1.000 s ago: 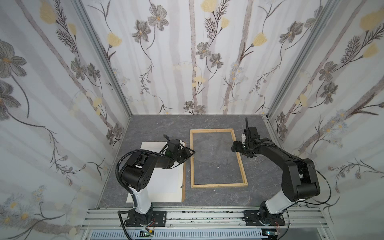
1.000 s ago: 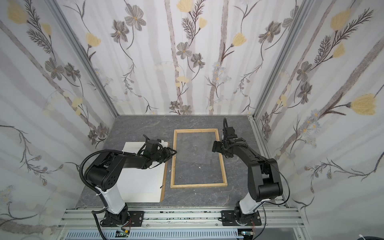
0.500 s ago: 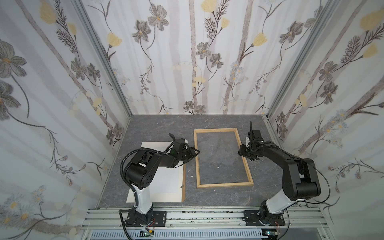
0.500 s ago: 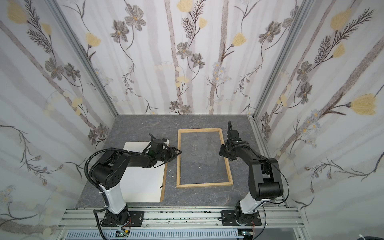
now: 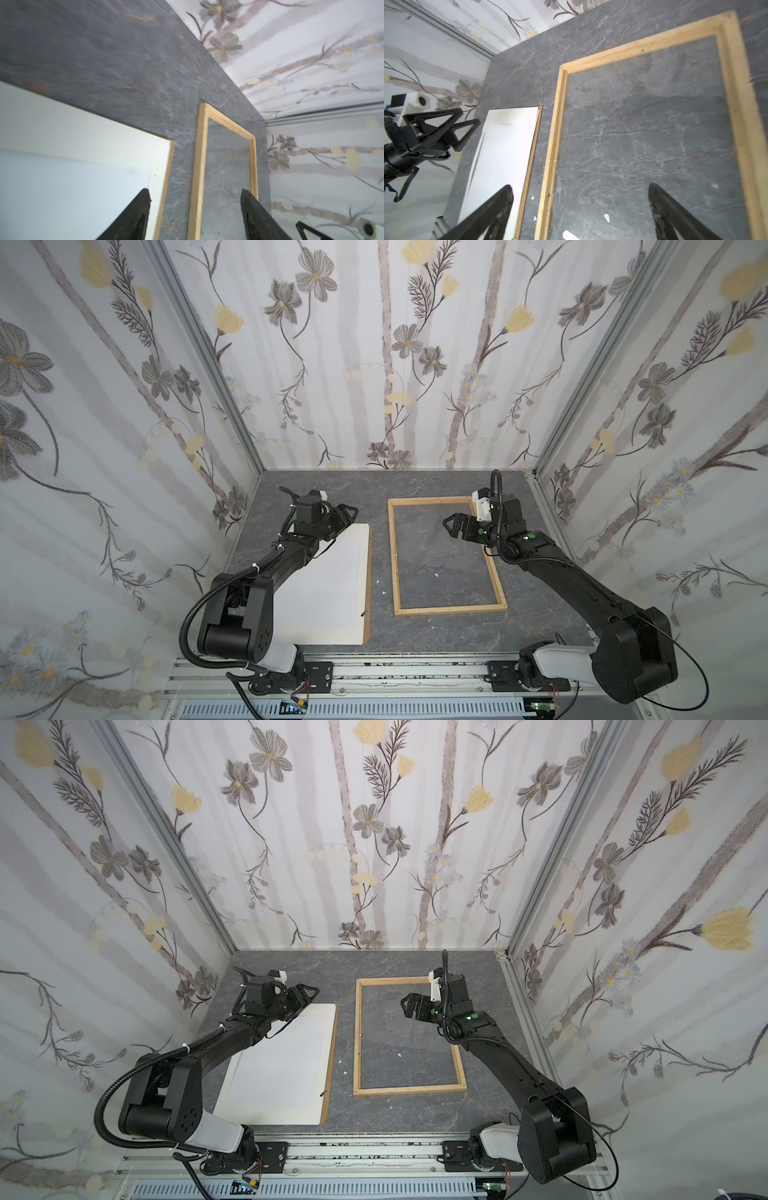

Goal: Put the photo into the frame

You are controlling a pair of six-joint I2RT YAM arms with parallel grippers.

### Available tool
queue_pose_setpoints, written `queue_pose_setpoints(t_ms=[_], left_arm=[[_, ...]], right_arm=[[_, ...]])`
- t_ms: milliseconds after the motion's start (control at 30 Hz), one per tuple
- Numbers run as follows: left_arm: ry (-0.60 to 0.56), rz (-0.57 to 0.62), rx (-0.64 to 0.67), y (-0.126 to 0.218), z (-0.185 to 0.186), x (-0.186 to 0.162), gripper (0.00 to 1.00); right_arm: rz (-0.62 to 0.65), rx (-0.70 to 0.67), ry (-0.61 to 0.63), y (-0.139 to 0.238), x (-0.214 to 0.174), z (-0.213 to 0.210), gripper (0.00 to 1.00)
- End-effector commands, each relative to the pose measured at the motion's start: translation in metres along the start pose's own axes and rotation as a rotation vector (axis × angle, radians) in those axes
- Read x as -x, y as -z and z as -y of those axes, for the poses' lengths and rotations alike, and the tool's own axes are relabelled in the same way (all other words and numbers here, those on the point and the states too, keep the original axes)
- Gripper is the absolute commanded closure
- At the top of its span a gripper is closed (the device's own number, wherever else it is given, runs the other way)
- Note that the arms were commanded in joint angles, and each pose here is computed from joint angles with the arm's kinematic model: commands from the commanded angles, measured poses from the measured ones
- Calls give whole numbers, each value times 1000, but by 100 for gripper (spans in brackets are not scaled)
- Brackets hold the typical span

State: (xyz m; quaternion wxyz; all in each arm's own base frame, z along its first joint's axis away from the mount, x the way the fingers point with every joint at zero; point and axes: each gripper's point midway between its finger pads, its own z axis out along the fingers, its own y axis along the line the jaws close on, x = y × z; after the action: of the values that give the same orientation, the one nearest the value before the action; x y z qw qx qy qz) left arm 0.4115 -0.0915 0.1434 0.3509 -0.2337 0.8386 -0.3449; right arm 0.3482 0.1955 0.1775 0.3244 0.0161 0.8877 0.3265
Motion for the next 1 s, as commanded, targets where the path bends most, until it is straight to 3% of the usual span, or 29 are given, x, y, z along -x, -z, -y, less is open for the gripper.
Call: queue_pose_setpoints(t_ms=[0,133,400,567,967], left_arm=[[26,66,191,21,-59,16,31],[87,166,337,45,-111,38,30],[189,235,467,62,-174,44,30],[196,239,495,61,-184,42,30],[177,270,542,67,-192,42,30]], right_arm=[[-57,251,38,-19,-6,-73,0],[-170,281,88,-56,-40,-114,3],[-389,176,100,-131,-114,-132,12],[-483,187,98,-158,-154,-146,16],[-533,186,58,-185,-176,-152,18]])
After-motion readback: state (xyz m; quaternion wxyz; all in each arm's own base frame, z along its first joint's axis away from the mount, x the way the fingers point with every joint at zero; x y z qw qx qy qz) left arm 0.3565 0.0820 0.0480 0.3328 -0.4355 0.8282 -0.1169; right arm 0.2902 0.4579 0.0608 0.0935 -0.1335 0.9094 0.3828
